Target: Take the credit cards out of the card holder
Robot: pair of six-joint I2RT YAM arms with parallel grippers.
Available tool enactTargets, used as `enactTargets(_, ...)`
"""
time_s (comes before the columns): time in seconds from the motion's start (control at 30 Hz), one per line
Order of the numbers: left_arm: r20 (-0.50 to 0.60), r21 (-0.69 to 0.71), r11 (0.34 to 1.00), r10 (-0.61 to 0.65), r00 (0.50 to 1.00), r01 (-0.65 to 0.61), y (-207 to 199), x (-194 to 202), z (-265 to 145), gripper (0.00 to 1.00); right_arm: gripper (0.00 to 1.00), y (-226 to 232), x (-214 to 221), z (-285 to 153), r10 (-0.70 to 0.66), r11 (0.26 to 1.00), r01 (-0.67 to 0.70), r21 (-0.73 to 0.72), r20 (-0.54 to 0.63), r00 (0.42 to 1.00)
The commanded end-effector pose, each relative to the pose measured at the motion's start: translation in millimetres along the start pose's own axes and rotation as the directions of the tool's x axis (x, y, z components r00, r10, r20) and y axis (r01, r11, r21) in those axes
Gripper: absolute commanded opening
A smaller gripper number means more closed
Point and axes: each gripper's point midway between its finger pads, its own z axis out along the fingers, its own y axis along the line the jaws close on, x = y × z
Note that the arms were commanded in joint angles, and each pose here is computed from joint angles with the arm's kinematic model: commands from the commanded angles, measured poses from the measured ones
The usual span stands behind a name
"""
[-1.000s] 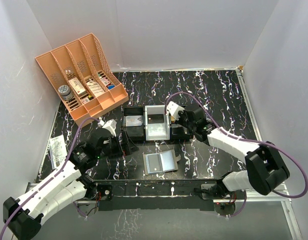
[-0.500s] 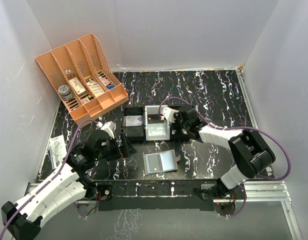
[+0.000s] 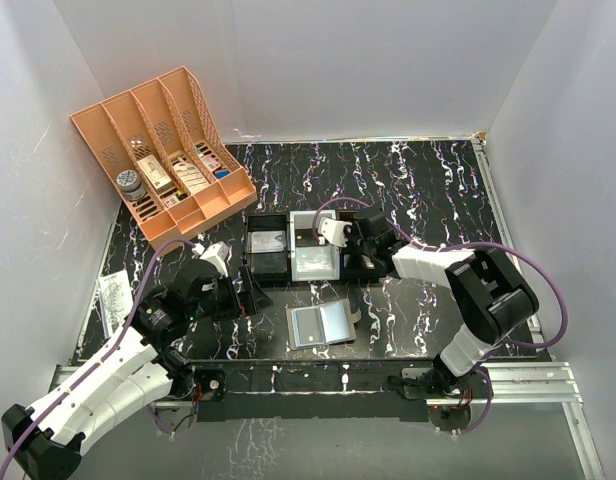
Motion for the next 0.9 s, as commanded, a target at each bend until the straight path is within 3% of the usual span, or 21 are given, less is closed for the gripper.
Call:
enactTargets(0.0,0.015,0.011,1.0,0.007,1.0,-0.007,-6,-7,-7,0.99,0.1,-15,-15,4,-0.019,1.0,0.018,0.006,0.047,0.999)
enactTargets(0.33,0.004,0.006,1.0,0.004,1.0,-0.004,-4,-4,-5,0.99,0.28,-12,-15,3,-0.019,1.0,0.019,-0.01,0.057,0.998)
enactTargets(0.6,0.0,0.007,1.0,-0.002,1.0,0.002,-4,-3,-5,0.99,0.32,-25,-21,-1,0.04,0.998,-0.044,0.044,0.085,0.996)
enactTargets(0.77,0.0,0.009,1.0,-0.007,1.0,0.007,-4,-2,-4,0.99,0.36,-63,-36,-20,0.195,0.959,-0.221,0.176,0.154,0.969)
enactTargets(0.87,-0.002,0.019,1.0,-0.013,1.0,0.013,-5,-1,-2,0.99,0.43,-76,-49,-38,0.384,0.882,-0.431,0.193,0.238,0.892)
